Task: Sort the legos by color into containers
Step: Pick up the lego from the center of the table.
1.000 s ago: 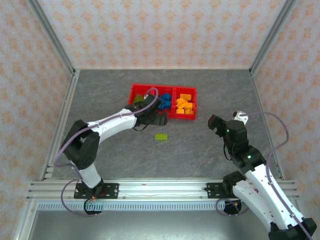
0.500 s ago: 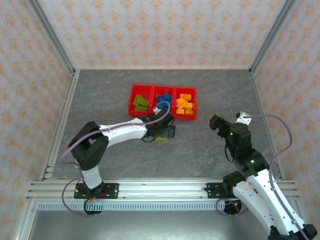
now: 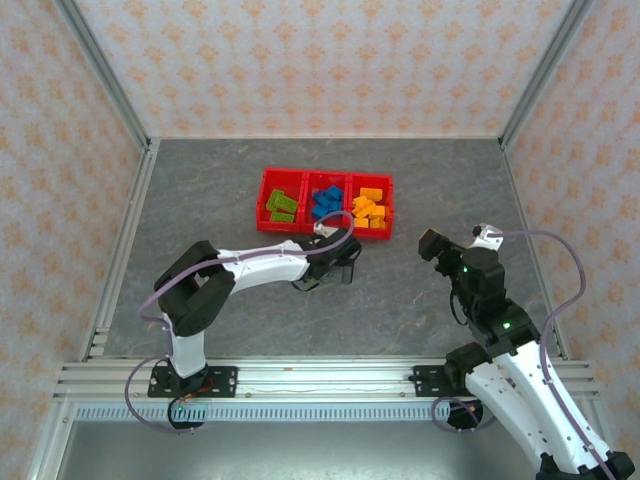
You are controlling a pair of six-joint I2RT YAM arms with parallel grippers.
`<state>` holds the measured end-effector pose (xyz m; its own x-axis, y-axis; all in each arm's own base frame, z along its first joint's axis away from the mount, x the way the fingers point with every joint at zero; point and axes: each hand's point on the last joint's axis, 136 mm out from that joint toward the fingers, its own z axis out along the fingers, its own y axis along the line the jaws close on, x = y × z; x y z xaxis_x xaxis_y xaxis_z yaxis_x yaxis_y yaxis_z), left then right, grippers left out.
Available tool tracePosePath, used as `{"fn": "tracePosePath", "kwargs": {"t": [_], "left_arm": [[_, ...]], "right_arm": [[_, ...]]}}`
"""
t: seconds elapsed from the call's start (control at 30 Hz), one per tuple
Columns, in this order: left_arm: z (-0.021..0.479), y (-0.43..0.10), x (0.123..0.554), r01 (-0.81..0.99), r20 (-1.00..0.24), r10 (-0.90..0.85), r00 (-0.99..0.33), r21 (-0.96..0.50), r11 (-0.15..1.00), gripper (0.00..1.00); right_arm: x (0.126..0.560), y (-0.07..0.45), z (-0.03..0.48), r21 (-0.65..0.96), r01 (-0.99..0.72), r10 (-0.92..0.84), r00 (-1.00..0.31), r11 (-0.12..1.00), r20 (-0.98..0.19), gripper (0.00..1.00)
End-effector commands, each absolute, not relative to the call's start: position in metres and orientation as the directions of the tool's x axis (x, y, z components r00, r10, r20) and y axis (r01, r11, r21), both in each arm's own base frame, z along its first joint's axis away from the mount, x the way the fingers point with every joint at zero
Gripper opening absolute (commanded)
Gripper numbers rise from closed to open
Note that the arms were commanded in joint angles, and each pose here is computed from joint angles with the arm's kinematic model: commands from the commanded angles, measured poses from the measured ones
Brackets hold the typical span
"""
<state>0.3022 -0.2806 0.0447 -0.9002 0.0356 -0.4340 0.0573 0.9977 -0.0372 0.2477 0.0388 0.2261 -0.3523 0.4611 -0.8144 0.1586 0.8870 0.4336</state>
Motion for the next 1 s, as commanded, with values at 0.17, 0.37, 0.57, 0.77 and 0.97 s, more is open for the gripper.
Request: {"fn": "tracePosePath", "kwargs": {"t": [0.17,0.37,0.57,0.77,0.97], "left_arm": [[0.021,-0.272,0.302,0.027,-0.391,0.037,-0.92,0.032,0.999,0.99],[0.015,-0.26,0.3,0.013,-0.377,0.026,-0.926,0.039,0.999,0.9],[0.019,-0.245,0.301,-0.019,-0.382,-0.018,-0.924,-0.001,1.0,0.77],[0.017,-0.235,0.302,-0.037,-0.383,-0.043,-0.923,-0.023,0.999,0.7],[0.042,-0.237,0.308,-0.004,-0.448,-0.034,-0.893,-0.066,0.998,0.53]], "right_arm": [[0.248,0.04,0.23,0.44,0.141,0.461,-0.34,0.887,-0.82,1.0],[0.248,0.04,0.23,0.439,0.144,0.461,-0.338,0.887,-0.82,1.0],[0.249,0.039,0.229,0.439,0.148,0.462,-0.336,0.886,-0.82,1.0],[0.249,0.039,0.228,0.436,0.154,0.462,-0.338,0.887,-0.82,1.0],[0.25,0.037,0.225,0.431,0.165,0.461,-0.339,0.887,-0.82,1.0]]}}
